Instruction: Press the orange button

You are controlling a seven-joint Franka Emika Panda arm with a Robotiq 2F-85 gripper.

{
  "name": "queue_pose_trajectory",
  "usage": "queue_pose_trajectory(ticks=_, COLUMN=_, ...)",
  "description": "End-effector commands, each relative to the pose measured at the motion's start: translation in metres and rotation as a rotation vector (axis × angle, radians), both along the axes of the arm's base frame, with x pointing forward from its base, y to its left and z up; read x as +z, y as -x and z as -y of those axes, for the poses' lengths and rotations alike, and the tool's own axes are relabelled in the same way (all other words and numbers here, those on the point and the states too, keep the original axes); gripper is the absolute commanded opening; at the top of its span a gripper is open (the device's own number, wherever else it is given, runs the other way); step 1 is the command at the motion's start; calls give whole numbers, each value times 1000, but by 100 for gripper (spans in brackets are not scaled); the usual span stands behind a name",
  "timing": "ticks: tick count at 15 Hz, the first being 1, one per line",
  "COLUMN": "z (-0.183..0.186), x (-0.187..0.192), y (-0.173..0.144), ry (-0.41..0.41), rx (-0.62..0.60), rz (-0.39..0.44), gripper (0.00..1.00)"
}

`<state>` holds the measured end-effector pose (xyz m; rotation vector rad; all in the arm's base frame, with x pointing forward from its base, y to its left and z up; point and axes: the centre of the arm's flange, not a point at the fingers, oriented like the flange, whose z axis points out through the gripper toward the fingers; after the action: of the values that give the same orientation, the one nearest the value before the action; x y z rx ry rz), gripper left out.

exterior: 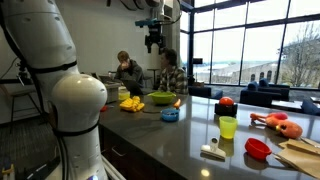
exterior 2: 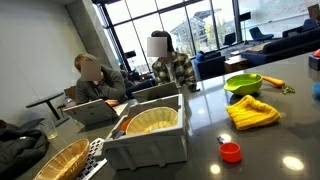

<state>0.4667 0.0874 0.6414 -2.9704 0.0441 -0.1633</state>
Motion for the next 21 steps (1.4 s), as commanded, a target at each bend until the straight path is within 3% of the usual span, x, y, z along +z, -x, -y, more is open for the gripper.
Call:
queue_pose_trajectory(ticks=1, z=16, x=16, y=-11, ry=-23, rx=-148, rz=138, gripper=100)
queue_pose_trajectory(ticks=5, z=37, x=19, y=-21, ry=-50, rx=-303, rz=305, gripper=100)
queue_pose_trajectory(ticks=9, z=72, x=14, y=-40, ry=0, rx=-485, rz=420, gripper=100)
queue_pose_trajectory(ticks=16, z=155, x=-13, y=-48, ry=109, rx=-774, rz=417, gripper=100)
queue_pose_trajectory(ticks=21, z=152, x=-39, y=-44, ry=127, rx=-805, rz=355, gripper=100)
